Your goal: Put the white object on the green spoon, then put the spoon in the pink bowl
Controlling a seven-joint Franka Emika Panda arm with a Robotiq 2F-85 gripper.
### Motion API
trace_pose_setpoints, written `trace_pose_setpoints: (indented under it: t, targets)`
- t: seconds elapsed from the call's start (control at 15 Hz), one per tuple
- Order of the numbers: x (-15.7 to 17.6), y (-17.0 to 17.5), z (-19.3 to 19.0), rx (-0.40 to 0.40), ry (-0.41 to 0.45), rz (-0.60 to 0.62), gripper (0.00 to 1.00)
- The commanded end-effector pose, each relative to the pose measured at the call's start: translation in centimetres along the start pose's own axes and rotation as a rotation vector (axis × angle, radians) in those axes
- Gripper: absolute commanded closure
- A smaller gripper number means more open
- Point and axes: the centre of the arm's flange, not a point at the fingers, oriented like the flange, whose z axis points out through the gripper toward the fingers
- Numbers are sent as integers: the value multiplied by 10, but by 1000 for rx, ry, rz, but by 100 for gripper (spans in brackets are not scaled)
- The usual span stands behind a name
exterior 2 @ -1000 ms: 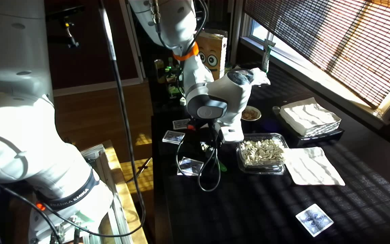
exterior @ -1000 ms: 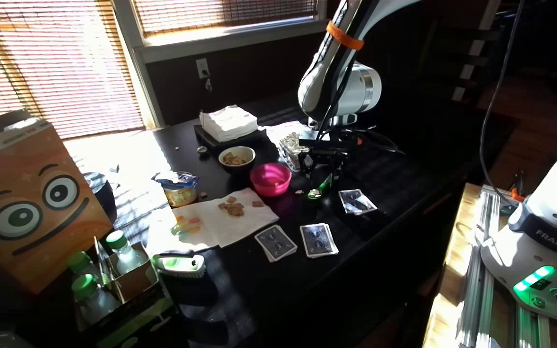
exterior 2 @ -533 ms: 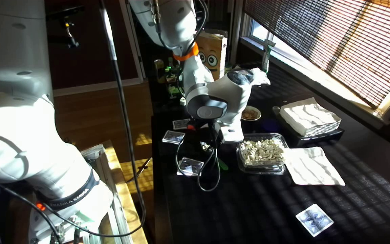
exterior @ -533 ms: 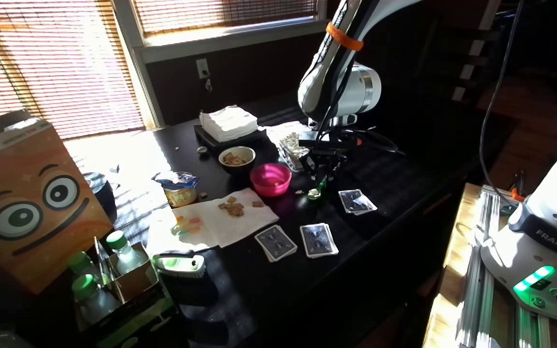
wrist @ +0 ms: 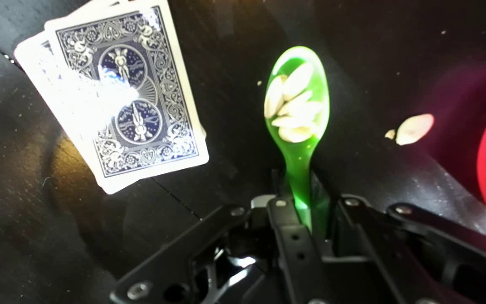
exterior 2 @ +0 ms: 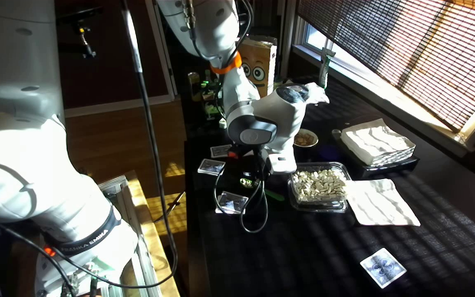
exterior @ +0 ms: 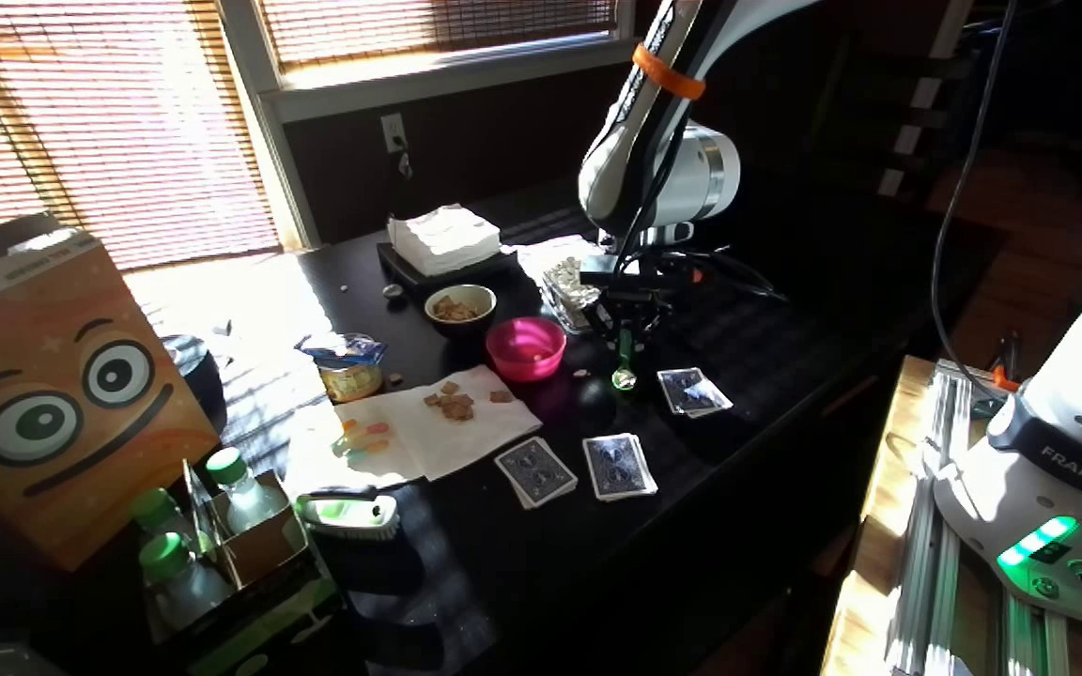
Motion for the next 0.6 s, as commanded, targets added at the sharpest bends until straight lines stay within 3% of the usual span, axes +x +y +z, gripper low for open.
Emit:
trace_pose_setpoints:
  t: [0.0,0.07,0.53]
  targets:
    - [3,-5,1,33,12,0,96]
    - [4,-3,0,45,15,4,99]
    - [1,-1,-19,58,4,-20,96]
